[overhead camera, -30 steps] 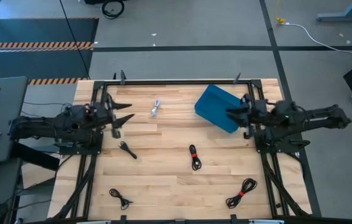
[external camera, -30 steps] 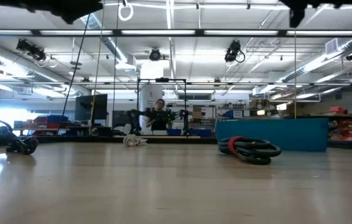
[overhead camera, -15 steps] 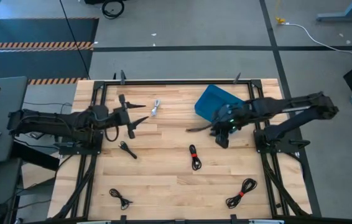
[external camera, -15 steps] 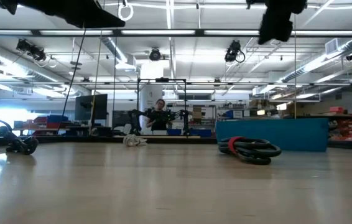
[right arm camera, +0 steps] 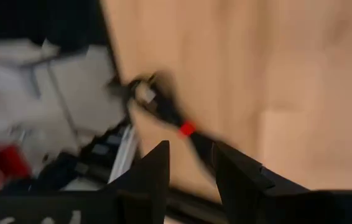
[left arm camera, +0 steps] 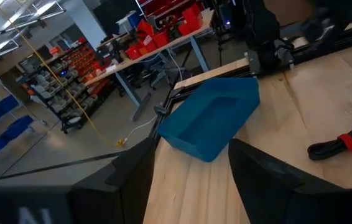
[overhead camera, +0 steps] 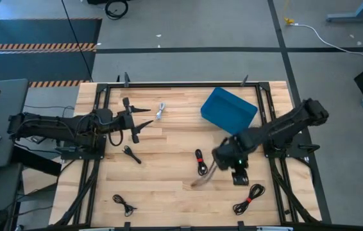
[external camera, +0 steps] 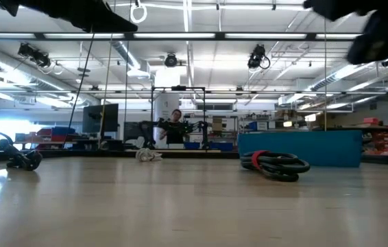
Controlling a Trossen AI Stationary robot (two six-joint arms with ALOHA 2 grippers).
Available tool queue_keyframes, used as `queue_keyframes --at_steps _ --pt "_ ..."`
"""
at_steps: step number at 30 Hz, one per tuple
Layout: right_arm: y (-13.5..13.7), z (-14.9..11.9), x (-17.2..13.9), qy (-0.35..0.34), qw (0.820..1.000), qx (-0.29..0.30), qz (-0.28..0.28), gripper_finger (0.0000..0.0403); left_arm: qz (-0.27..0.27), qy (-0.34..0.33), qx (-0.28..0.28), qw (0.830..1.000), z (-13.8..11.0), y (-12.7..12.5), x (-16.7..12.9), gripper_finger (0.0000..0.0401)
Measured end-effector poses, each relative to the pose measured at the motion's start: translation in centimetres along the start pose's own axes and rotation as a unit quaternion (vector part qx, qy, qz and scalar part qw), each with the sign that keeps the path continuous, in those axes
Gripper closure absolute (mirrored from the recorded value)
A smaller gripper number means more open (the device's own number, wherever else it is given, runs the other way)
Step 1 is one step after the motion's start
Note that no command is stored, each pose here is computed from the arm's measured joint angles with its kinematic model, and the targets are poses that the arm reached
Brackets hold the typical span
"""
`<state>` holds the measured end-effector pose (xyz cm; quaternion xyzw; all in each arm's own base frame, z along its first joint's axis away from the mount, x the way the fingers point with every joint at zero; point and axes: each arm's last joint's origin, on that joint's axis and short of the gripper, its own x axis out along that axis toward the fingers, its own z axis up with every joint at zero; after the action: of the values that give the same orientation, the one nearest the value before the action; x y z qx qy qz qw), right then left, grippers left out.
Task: Pick and place USB-C Cables
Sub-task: Put the black USB cable into the blue bin
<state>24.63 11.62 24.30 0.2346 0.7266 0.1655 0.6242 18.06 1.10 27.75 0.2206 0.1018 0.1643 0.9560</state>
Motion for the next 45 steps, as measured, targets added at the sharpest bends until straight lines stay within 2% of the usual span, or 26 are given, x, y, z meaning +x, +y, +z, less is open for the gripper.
queue_keyframes --at_steps 3,9,17,23,33,40,45 --pt "1.4 -0.7 1.9 0.043 0.999 -0.016 0.007 0.0275 0.0 0.0 0.0 1.0 0.0 0.0 0.0 0.0188" --pt "3.4 -1.2 6.1 0.087 0.995 -0.047 -0.018 0.0275 -0.003 0.006 -0.007 1.0 -0.1 -0.1 0.0 0.0188" --pt "3.9 -2.0 11.4 0.133 0.98 -0.093 -0.111 0.0275 -0.005 0.01 -0.027 1.0 -0.2 -0.1 0.0 0.0188" --pt "4.0 -2.0 11.7 0.091 0.976 -0.113 -0.16 0.0263 -0.005 0.01 -0.052 0.999 -0.2 -0.1 0.0 0.0188" --pt "4.8 -2.9 12.6 0.076 0.974 -0.119 -0.18 0.0174 -0.008 0.018 -0.058 0.998 -0.4 -0.2 0.0 0.0188" --pt "5.0 -3.2 12.9 0.046 0.966 -0.143 -0.212 0.0176 -0.009 0.019 -0.058 0.998 -0.4 -0.2 0.0 0.0188" --pt "5.1 -3.2 13.0 0.042 0.965 -0.144 -0.214 0.018 -0.009 0.019 -0.058 0.998 -0.4 -0.2 0.0 0.0188"
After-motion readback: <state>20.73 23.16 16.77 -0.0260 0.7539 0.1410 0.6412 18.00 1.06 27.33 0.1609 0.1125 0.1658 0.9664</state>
